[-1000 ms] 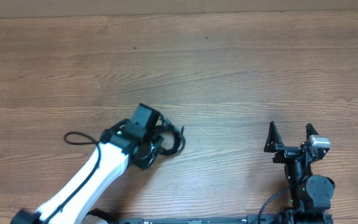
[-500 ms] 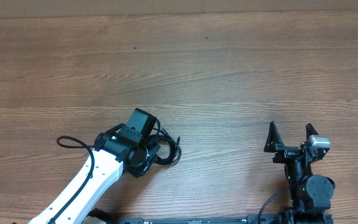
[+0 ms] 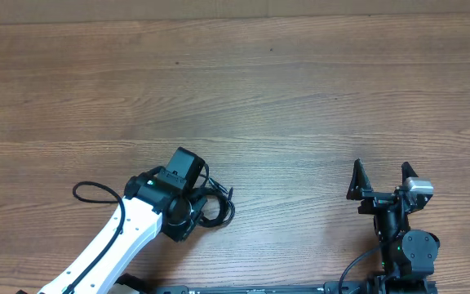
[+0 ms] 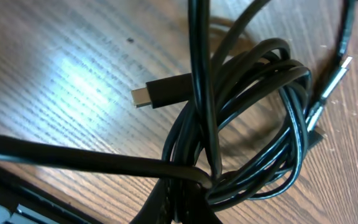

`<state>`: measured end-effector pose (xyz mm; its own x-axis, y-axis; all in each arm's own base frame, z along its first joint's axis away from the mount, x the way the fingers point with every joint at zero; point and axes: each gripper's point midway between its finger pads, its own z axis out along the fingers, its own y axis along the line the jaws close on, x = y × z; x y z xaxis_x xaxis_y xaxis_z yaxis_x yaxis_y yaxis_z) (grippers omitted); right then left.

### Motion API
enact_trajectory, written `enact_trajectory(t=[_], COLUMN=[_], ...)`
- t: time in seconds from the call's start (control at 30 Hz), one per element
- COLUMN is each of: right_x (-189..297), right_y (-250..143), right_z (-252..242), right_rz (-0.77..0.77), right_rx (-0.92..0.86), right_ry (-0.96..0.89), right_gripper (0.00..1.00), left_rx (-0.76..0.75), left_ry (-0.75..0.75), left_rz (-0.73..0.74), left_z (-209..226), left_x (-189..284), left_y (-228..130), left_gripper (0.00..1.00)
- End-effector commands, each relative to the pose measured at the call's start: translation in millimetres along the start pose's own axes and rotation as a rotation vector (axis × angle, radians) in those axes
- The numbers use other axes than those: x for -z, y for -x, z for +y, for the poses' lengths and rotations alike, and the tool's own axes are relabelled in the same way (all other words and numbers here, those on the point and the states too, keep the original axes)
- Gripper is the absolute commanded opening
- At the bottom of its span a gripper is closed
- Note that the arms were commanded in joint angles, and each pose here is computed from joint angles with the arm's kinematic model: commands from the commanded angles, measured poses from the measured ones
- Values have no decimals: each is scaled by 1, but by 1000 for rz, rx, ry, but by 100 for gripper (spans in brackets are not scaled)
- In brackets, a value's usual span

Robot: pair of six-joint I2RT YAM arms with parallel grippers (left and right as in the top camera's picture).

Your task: Untangle cables

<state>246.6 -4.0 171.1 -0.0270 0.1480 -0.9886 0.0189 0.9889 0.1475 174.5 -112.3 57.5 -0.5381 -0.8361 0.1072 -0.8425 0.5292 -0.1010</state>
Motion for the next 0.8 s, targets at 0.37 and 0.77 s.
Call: enact_trajectory(t=[0.37,0.77], right_x=[-1,-1], right_y=[-3,-3], right_z=[-3,-3], right_rz=[2,2], right_rx=[-4,-4], right_ry=[-13,-13], right_gripper=[100,100], left_rx=[30,36], left_ry=[37,25], left_rz=[20,21], left_z=[4,0], left_x=[-8,-11], left_y=[-11,-34], left_gripper=[4,4])
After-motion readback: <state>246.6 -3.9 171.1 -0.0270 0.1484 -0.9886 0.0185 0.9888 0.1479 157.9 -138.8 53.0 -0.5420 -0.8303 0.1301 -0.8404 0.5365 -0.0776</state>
